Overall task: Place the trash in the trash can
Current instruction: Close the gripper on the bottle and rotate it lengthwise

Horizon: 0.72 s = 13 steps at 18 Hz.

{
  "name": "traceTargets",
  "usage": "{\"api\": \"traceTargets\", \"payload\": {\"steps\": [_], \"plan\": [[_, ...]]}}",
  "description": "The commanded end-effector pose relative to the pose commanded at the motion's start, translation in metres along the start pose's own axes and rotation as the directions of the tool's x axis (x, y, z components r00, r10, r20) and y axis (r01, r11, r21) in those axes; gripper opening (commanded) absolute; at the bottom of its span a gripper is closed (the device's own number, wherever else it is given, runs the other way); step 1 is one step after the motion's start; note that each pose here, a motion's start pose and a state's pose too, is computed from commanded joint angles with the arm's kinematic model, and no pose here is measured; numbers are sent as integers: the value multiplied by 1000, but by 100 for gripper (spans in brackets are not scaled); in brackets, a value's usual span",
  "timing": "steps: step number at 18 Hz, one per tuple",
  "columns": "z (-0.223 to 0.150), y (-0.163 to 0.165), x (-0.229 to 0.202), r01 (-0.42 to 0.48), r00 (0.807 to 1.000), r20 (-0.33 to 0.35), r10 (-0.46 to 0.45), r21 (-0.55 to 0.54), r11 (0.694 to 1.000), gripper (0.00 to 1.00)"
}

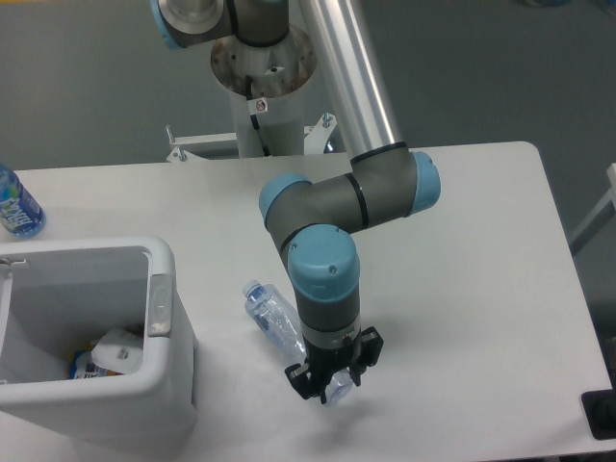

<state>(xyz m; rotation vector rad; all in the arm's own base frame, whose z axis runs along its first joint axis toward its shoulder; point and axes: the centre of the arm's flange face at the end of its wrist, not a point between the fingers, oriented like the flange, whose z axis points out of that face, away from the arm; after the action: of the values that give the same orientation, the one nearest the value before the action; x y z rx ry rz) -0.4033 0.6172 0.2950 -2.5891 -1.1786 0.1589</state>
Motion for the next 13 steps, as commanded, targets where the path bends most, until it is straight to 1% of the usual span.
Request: {"api": "traceTargets", "payload": {"steps": [5,8,9,11,12,13], "plan": [[-44,-44,-10,3,1000,-7,-2,124,992,49],[-78,-70,-27,28,1000,-11,-26,246,969,49],[-91,-78,-38,45,999,-16,-42,282,958,49],[-116,-89,-46,63,996,-74,-41,325,944,49],[-127,-93,-49,70,995,-90,-41,342,937,49],[-141,-96,-56,77,995,-92,-46,364,928,49]]}}
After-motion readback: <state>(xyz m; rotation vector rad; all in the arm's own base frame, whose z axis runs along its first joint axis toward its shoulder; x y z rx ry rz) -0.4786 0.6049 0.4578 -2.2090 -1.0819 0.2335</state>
